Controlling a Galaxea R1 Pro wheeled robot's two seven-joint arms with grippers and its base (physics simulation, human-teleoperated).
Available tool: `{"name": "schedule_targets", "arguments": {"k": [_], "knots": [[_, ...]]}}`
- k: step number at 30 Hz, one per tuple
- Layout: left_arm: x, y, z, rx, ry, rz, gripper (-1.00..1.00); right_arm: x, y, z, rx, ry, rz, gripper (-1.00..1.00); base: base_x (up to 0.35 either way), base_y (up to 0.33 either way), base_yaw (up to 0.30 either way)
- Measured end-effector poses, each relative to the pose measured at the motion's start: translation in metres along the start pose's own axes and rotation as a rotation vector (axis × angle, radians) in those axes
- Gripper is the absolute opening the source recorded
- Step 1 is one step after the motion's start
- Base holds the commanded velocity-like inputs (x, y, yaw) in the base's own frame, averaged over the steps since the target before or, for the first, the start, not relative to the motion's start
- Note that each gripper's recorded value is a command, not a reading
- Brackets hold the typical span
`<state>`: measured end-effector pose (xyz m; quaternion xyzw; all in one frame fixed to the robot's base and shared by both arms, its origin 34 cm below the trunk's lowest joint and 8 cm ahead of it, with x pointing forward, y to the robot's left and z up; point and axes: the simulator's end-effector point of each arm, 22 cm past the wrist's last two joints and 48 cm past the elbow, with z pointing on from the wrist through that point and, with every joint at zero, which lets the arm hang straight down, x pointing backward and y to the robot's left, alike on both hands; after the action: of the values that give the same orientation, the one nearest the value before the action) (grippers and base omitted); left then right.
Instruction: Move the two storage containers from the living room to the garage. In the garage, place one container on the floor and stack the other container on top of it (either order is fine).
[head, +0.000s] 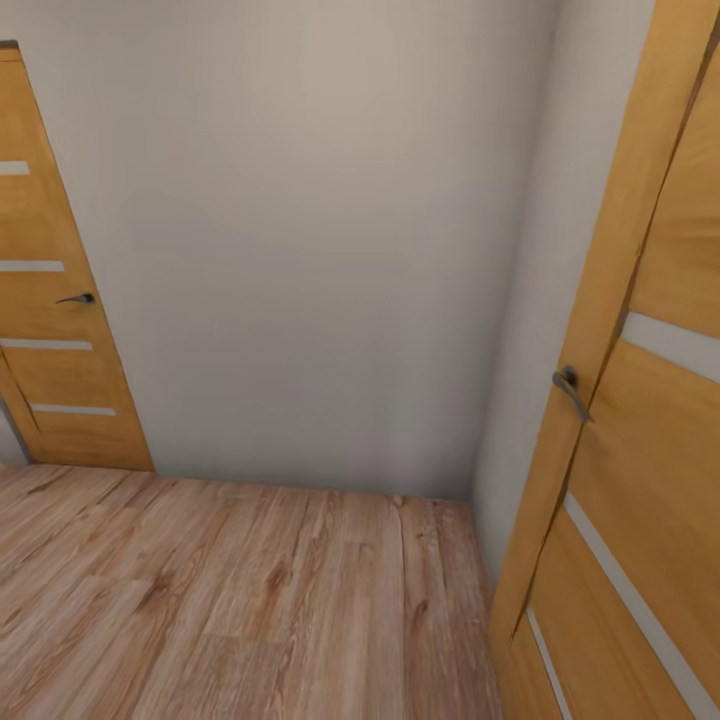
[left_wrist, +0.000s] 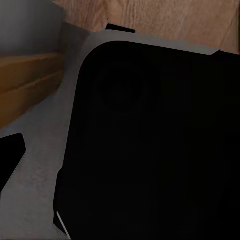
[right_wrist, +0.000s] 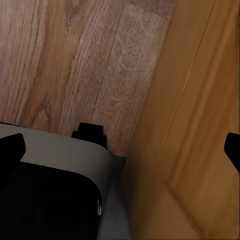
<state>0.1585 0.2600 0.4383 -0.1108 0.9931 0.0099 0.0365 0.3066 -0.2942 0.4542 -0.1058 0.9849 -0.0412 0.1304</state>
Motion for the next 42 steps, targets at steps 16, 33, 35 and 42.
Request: {"name": "schedule_targets", "arguments": {"k": [16,33,35,42], "knots": [[-0.0002,0.0011,0.0,-0.001,0.0,0.0,1.0,0.0002,-0.0003,0.0,0.001,0.001,-0.002,1.0,0.32,0.0,0.0],[-0.0003,0.0012,0.0,-0.001,0.0,0.0,1.0,0.0002,0.0001,0.0,0.0,0.001,-0.002,1.0,0.32,0.0,0.0],[-0.0002,0.001,0.0,-0.001,0.0,0.0,1.0,0.0001,-0.0001,0.0,0.001,0.001,-0.002,1.0,0.32,0.0,0.0],[0.0,0.0001,0.0,0.0,0.0,0.0,1.0,-0.0001,-0.0002,0.0,0.001,0.0,-0.002,1.0,0.32,0.0,0.15]]}}
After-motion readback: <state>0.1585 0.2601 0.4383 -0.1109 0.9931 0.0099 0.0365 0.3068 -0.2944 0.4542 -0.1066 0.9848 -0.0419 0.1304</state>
